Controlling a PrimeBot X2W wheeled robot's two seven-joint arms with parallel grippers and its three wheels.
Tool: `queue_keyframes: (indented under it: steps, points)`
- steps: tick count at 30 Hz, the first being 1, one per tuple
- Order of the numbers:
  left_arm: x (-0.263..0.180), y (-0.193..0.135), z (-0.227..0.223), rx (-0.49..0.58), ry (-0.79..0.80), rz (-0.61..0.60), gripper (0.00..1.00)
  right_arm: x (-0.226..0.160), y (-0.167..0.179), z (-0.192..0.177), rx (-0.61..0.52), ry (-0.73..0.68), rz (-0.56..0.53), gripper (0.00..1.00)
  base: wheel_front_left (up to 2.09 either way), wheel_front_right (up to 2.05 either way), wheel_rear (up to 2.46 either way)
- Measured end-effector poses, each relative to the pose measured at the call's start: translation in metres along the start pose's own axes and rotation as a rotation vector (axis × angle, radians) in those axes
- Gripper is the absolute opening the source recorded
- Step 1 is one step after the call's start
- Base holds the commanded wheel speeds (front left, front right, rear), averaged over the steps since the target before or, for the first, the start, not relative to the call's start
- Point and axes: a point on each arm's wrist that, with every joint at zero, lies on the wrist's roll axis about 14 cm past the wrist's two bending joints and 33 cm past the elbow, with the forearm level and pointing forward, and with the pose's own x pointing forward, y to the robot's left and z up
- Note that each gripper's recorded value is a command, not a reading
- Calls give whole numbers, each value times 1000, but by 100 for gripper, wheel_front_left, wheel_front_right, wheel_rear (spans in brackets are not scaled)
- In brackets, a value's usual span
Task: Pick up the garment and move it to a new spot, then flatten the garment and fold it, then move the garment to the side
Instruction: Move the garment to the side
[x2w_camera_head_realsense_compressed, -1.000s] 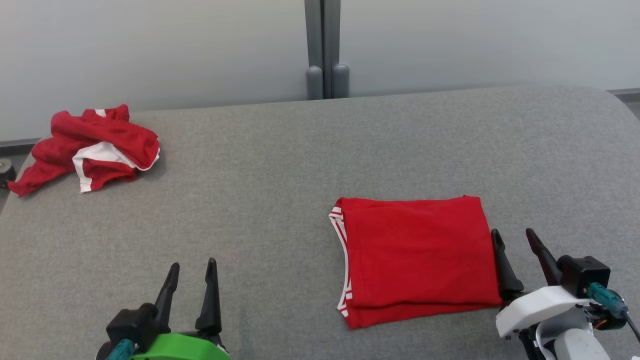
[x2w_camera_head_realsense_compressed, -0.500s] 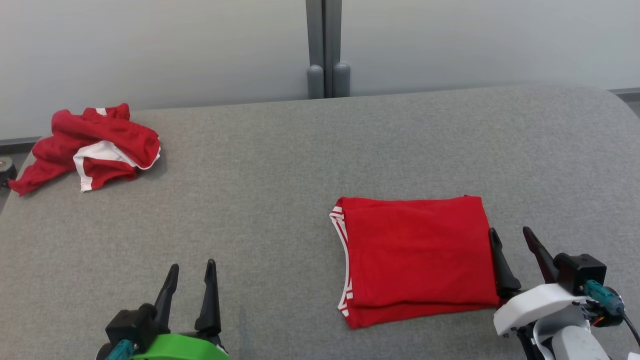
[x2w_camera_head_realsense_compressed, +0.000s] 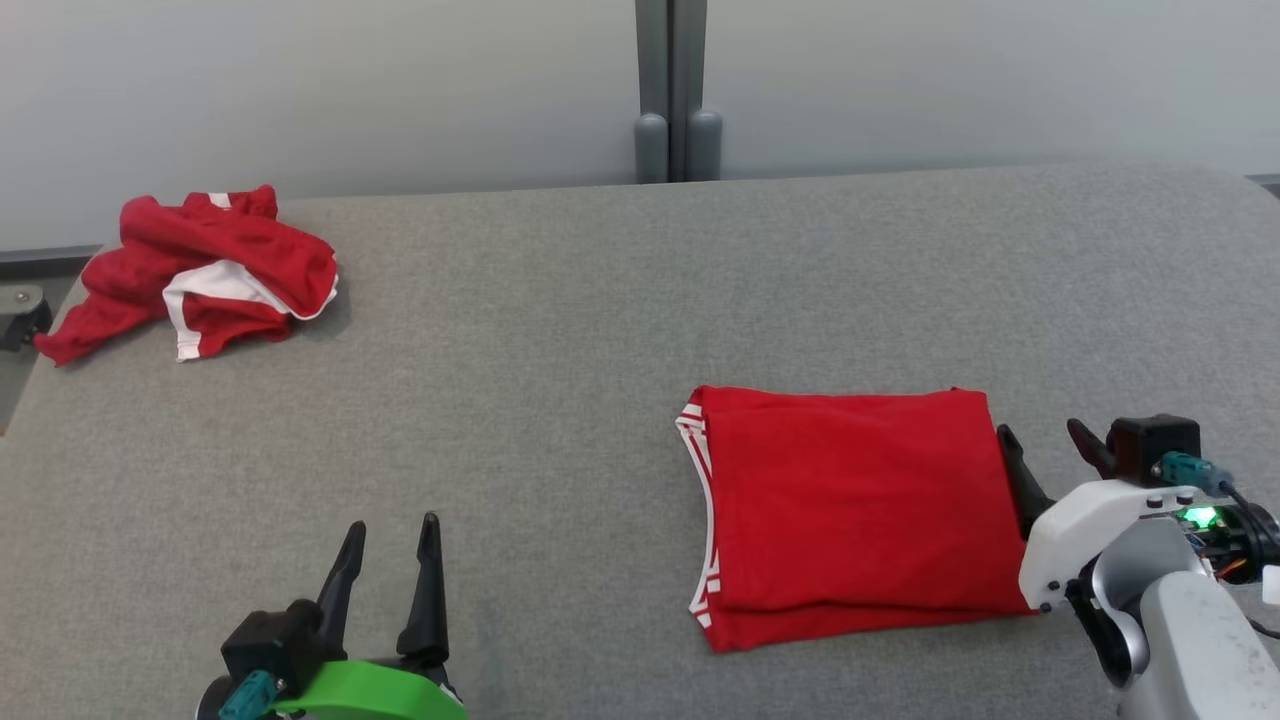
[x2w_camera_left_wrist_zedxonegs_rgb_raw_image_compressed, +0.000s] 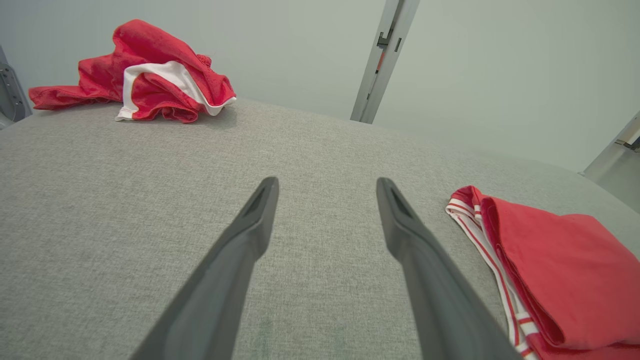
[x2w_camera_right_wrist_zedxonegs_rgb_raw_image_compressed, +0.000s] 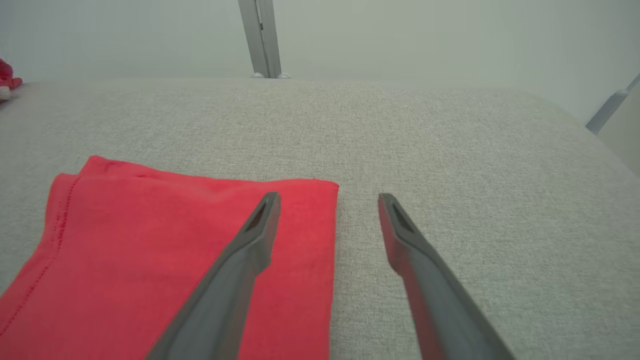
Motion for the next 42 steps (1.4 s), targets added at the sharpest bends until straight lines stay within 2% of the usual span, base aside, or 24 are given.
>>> queue_keyframes:
  steps: [9, 19, 29, 30, 31, 32, 33, 34, 35, 42]
  points:
    - [-1, 12, -4, -9, 12, 38, 100, 7, -12, -34, -56, 263, 30, 100, 0, 0, 0]
    - [4, 22, -7, -11, 24, 69, 100, 14, 10, -61, -32, 389, 105, 100, 0, 0, 0]
    - [11, 25, -12, -6, 40, 74, 100, 25, 17, -83, -32, 489, 129, 100, 0, 0, 0]
    - [12, 25, -13, -5, 42, 73, 100, 27, 18, -83, -30, 488, 130, 84, 0, 0, 0]
    - [13, 24, -13, -3, 44, 69, 100, 28, 18, -83, -27, 487, 130, 44, 0, 0, 0]
    - [14, 23, -14, -3, 45, 66, 100, 30, 18, -83, -29, 484, 131, 35, 0, 0, 0]
    - [15, 22, -14, -3, 47, 62, 100, 31, 17, -83, -29, 483, 130, 18, 0, 0, 0]
    - [17, 20, -15, -1, 48, 56, 100, 33, 17, -81, -30, 475, 128, 6, 0, 0, 0]
    - [19, 19, -15, 1, 47, 49, 100, 36, 16, -79, -33, 462, 126, 0, 0, 0, 0]
    - [35, 4, -17, 22, 51, -9, 100, 53, -14, -46, -66, 347, 64, 0, 0, 0, 0]
